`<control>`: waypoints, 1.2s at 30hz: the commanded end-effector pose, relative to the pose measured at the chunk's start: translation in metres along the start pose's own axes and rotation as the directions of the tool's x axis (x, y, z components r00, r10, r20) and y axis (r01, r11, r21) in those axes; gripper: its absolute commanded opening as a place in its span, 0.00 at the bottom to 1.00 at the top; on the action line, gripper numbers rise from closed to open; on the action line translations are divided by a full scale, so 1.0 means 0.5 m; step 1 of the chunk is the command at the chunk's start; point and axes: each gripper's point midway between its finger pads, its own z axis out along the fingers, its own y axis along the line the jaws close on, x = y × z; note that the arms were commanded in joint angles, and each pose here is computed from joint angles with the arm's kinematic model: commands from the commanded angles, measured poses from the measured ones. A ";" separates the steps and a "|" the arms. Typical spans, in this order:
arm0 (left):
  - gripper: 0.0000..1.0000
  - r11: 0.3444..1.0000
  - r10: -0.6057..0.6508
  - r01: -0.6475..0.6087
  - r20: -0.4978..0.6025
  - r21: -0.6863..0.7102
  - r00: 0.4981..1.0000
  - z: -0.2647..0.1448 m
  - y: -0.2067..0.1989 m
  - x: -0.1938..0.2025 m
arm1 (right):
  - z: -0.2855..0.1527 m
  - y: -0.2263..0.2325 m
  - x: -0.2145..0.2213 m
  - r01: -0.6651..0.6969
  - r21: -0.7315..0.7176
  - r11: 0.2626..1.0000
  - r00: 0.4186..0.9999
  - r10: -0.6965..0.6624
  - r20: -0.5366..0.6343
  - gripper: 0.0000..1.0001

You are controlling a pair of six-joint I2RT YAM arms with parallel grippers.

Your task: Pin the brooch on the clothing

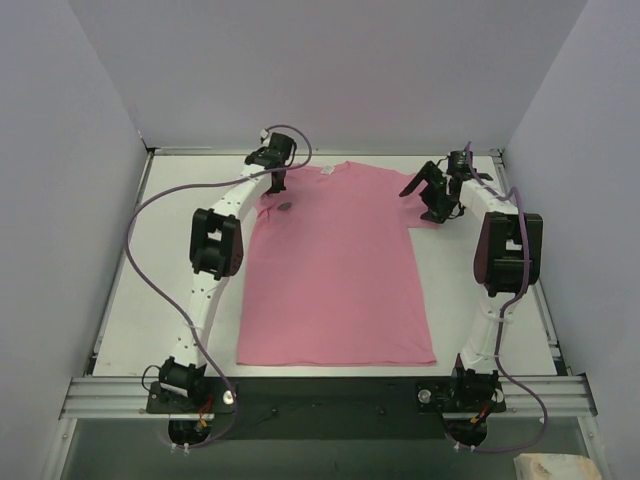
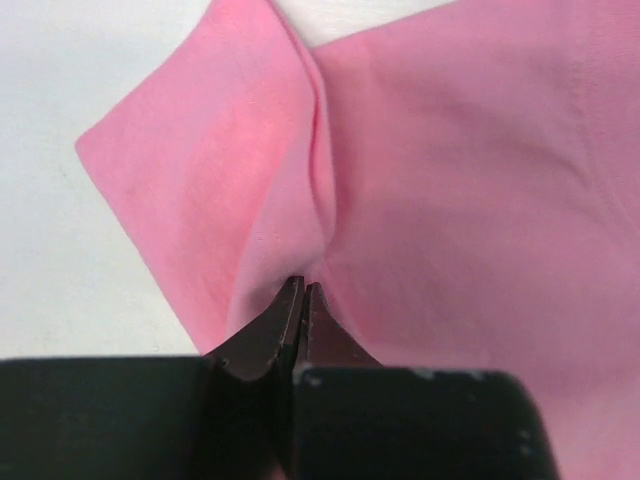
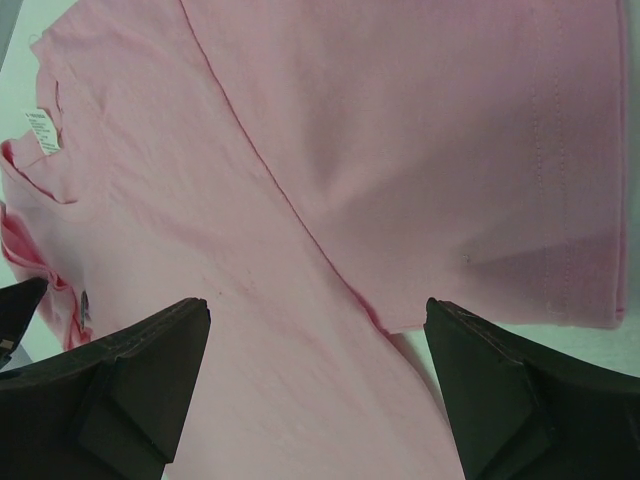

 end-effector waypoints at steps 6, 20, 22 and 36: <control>0.00 0.995 -0.103 0.103 0.120 0.004 0.987 -0.061 0.060 -0.094 | -0.005 0.006 0.002 -0.015 -0.024 1.000 1.000 0.015 -0.008 0.93; 0.00 0.988 -0.151 0.146 0.161 0.047 0.975 -0.113 0.106 -0.104 | -0.007 0.016 0.009 -0.022 -0.050 0.998 1.000 0.021 -0.018 0.93; 0.00 0.989 -0.145 0.140 0.158 0.041 0.977 -0.117 0.104 -0.102 | -0.010 0.019 0.012 -0.019 -0.055 0.998 1.000 0.018 -0.021 0.92; 0.60 0.994 -0.095 0.082 0.173 0.077 0.980 -0.136 0.094 -0.097 | -0.022 0.072 0.052 0.045 -0.093 0.995 0.998 -0.048 -0.037 0.92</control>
